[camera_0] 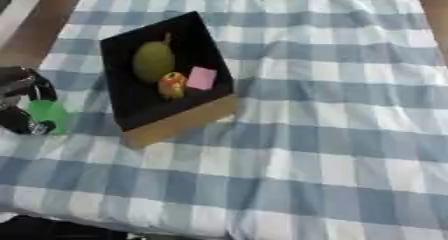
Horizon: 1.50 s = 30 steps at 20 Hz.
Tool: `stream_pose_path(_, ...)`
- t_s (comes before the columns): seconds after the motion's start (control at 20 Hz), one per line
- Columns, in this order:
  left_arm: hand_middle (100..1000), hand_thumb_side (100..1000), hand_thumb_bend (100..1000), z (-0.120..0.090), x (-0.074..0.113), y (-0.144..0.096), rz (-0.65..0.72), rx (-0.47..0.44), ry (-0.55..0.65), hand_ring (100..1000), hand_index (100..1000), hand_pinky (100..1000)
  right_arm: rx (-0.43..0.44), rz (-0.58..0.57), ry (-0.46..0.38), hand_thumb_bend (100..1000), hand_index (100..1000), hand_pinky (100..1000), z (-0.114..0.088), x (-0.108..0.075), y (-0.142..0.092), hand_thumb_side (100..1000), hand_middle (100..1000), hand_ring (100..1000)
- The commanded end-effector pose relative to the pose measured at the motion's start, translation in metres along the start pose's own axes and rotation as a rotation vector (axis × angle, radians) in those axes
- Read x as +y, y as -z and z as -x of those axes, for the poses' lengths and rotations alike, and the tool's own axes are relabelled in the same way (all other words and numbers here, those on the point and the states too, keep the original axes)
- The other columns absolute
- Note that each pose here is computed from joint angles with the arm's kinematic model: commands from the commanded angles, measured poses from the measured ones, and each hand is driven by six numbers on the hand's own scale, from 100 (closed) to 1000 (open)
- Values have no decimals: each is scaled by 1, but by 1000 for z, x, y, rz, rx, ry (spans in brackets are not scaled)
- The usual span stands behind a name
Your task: Pick up objects on the table and place them in the box.
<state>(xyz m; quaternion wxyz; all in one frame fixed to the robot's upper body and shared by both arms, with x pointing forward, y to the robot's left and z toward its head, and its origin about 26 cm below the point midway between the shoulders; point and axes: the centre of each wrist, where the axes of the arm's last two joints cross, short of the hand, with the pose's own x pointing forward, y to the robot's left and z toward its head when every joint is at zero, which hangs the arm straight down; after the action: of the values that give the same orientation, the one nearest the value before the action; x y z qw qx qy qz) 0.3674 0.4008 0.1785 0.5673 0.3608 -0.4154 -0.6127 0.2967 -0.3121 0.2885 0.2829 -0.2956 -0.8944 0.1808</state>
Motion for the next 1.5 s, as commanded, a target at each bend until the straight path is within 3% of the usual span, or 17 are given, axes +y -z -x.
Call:
stream_pose_path(0.05, 422, 100, 345, 1, 12, -8, -54, 8, 16, 529, 638, 738, -23, 13, -12, 100, 840, 850, -5, -7, 4, 520, 736, 794)
stream_pose_path(0.25, 353, 100, 333, -5, 25, -17, -129, 5, 35, 439, 605, 710, -19, 12, -14, 100, 839, 851, -5, -7, 4, 523, 736, 793)
stream_pose_path(0.85, 335, 100, 304, -34, 70, -52, -294, -53, 112, 419, 588, 705, -10, 10, -24, 100, 839, 851, -4, -8, 2, 528, 736, 793)
stream_pose_path(1.2, 334, 100, 279, -75, 106, -66, -377, -204, 164, 419, 589, 708, -6, 6, -26, 100, 839, 852, -4, -7, 2, 527, 735, 793)
stream_pose_path(1.5, 332, 100, 265, -115, 132, -54, -395, -338, 180, 419, 589, 704, -9, -4, -18, 100, 839, 852, -5, -6, 3, 529, 735, 793)
